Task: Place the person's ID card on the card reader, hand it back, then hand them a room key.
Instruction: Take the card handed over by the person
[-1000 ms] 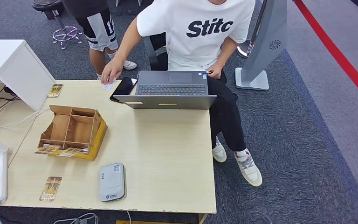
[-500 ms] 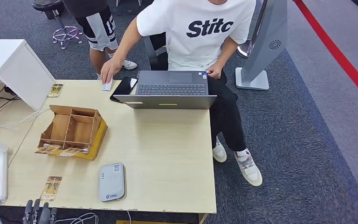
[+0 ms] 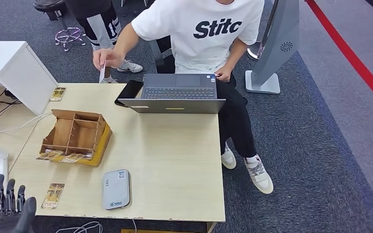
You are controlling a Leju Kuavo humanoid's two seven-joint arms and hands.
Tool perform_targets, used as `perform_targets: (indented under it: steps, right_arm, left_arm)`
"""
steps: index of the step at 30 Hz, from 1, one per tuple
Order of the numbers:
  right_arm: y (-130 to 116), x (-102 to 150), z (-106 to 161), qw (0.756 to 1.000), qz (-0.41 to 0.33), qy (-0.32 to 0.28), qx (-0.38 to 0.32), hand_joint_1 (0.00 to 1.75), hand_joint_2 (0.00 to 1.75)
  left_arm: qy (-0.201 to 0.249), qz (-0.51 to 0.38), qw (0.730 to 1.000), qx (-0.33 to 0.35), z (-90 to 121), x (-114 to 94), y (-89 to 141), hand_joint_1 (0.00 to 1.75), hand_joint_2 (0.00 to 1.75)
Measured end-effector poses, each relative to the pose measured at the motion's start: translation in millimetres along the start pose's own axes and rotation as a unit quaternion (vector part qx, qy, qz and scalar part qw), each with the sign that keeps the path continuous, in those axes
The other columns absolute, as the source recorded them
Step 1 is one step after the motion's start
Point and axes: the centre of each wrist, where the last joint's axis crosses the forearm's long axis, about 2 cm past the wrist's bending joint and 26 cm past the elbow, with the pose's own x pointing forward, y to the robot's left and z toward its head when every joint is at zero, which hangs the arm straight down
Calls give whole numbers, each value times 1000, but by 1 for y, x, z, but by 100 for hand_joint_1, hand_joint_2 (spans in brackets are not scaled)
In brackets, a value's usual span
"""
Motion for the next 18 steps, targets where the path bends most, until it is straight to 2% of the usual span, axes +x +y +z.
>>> perform_targets:
  steps: [9,18]
  right_arm:
    - [0,-1,4,1000,12,6,8,0,0]
    - [-1,-1,4,1000,23,12,18,0,0]
  left_arm:
    - [-48,-152,983,-96,-50,12,1,0,175]
    - [-83,-305,934,-166,-97,19,-1,0,175]
